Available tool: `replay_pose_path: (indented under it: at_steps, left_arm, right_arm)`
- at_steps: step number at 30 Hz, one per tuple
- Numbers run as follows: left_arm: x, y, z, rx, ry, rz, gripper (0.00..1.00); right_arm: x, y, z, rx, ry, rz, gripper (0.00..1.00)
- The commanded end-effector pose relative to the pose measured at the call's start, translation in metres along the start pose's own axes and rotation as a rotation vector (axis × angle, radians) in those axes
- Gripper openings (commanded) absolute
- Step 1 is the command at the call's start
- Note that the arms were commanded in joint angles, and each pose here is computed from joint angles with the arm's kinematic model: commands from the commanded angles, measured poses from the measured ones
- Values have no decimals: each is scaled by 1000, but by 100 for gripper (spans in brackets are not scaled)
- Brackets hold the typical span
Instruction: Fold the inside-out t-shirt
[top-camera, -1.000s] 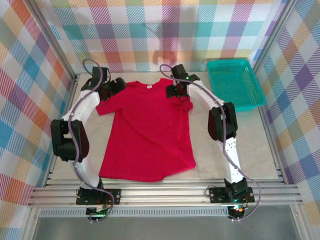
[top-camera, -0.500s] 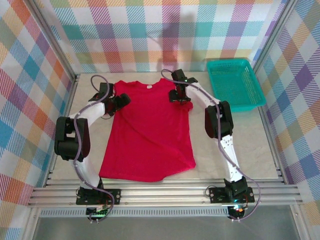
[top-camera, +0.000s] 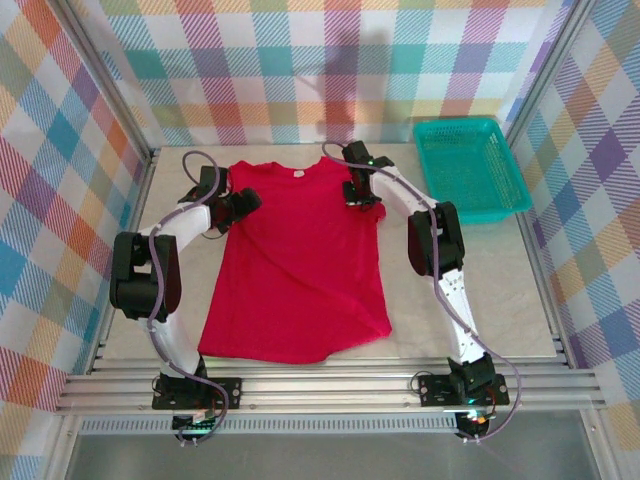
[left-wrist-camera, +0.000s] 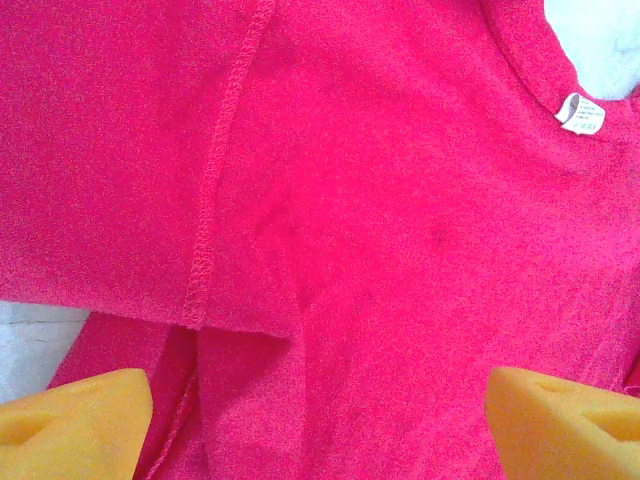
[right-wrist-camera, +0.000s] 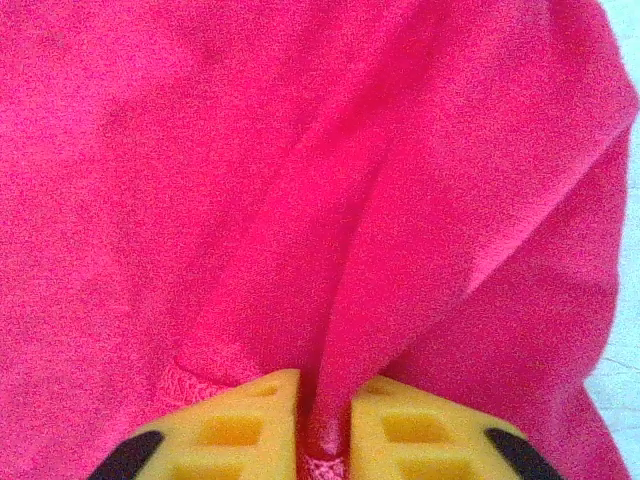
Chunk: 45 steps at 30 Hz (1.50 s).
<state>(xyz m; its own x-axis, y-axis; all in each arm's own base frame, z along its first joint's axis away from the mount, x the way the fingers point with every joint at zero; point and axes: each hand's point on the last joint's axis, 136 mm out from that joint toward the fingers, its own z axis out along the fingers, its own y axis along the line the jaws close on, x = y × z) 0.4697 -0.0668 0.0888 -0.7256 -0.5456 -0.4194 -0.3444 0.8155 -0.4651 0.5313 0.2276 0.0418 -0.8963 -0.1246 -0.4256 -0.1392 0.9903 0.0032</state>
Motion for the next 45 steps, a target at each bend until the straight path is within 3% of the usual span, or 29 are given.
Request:
replay_pose_path:
  at_steps: [1,8,12,17,22,30,35,40,45]
  left_arm:
    - [-1,0,2,-11,-6,5,86]
    - [1,1,-1,-15,-1,10,85]
    - [3,10,2,-57,9,24,85]
    - [8,16,3,-83,35,27,85]
    - [8,15,-3,-84,30,27,85]
    - [2,5,-15,-64,30,46,85]
    - [7,-3,-49,-47,34,68,85]
    - [33,-13,-83,19,33,61,85]
    - [72,-16,-94,72,67,49,85]
  right_arm:
    - [-13,-2,-25,14,-32,-11,0]
    - [-42,-23,-94,-10,-126,-12,0]
    - [-52,-57,-120,3,-164,-4,0]
    - [-55,-86,-120,-24,-161,29,0]
    - [-66,-126,-108,138,-210,73,0]
    - [-120,-117,-78,73,-311,64,0]
    - [-108,-129,-107,138,-239,196,59]
    - [-54,-60,-143,-51,-127,172,65]
    - [36,25,-146,-304,-24,95,67]
